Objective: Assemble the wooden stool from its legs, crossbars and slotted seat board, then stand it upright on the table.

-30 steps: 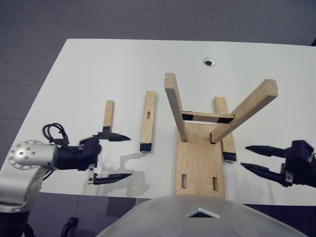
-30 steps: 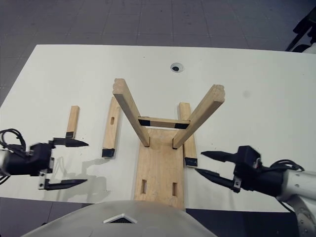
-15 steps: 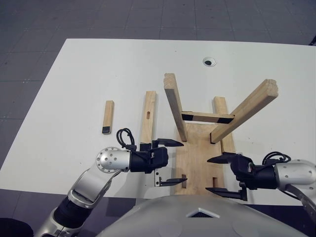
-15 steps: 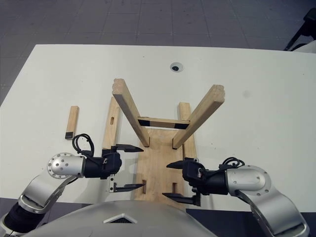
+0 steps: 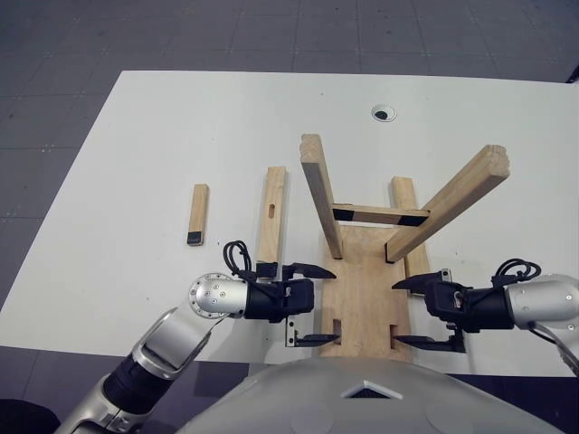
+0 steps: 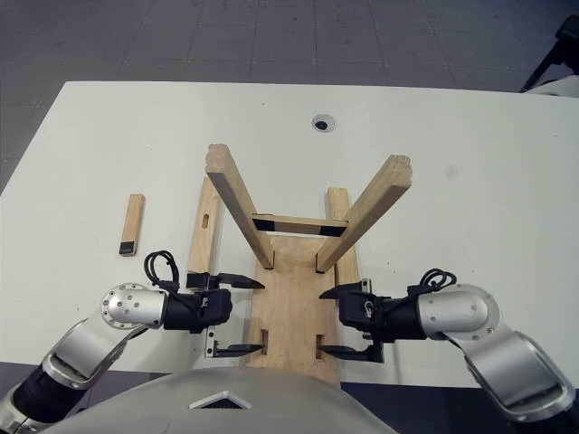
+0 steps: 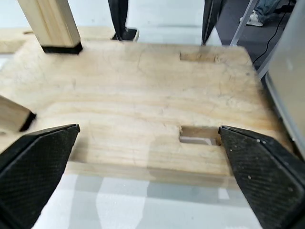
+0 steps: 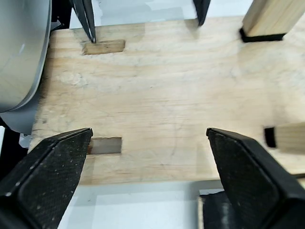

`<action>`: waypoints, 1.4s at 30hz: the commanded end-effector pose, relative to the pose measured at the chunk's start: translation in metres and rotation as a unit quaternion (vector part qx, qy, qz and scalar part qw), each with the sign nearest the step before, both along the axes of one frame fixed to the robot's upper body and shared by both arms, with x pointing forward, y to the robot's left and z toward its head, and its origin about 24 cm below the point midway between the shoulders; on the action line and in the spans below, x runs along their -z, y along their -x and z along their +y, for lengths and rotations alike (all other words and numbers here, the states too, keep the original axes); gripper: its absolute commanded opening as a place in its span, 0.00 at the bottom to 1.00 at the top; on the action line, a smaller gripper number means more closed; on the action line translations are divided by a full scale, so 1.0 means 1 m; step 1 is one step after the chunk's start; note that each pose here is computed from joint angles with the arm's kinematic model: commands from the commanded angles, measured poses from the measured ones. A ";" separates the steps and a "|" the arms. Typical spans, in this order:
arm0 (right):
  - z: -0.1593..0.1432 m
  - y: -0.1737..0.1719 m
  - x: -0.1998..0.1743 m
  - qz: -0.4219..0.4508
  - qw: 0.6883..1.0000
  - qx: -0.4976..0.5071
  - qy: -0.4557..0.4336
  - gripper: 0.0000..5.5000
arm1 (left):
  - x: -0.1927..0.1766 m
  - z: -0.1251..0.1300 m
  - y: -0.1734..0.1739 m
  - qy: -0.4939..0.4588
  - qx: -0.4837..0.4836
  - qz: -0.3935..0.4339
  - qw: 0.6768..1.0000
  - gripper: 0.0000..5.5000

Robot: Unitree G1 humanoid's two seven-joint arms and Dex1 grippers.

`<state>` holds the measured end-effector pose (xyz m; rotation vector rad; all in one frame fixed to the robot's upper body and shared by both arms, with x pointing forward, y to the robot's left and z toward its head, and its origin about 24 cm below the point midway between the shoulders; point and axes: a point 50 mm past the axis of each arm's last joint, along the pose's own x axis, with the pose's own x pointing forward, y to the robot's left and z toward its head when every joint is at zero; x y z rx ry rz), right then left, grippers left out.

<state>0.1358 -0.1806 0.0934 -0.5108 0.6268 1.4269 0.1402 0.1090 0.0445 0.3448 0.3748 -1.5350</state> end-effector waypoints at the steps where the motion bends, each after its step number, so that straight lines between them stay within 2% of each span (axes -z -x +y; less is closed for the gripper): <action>1: 0.001 -0.004 0.000 -0.015 1.000 -0.013 0.021 0.80 | 0.014 -0.001 -0.009 -0.046 0.006 -0.055 0.997 1.00; 4: 0.002 -0.003 0.006 -0.018 0.999 -0.023 0.037 0.80 | 0.021 -0.004 -0.012 -0.063 0.012 -0.087 0.994 1.00; 8: -0.003 0.005 0.030 -0.009 0.996 -0.039 0.085 0.80 | 0.019 -0.006 -0.016 -0.060 0.005 -0.100 0.993 1.00; 14: -0.004 -0.007 0.045 -0.073 0.989 -0.030 0.128 0.80 | 0.016 -0.004 -0.015 -0.055 0.000 -0.093 0.994 1.00; 21: 0.007 -0.026 0.041 -0.141 0.983 0.003 0.117 0.80 | 0.027 0.013 -0.033 -0.089 -0.029 -0.095 0.991 1.00; 26: 0.008 -0.031 0.044 -0.152 0.981 0.014 0.120 0.80 | 0.033 0.037 -0.071 -0.142 -0.054 -0.125 0.980 1.00; 30: 0.008 -0.031 0.046 -0.152 0.981 0.015 0.120 0.80 | 0.031 0.050 -0.097 -0.148 -0.101 -0.137 0.974 1.00; 38: 0.008 -0.031 0.042 -0.155 0.981 0.013 0.117 0.80 | 0.028 0.058 -0.117 -0.116 -0.140 -0.126 0.975 1.00; 42: 0.003 -0.038 0.035 -0.172 0.977 0.029 0.119 0.80 | 0.023 0.057 -0.113 -0.102 -0.130 -0.127 0.978 1.00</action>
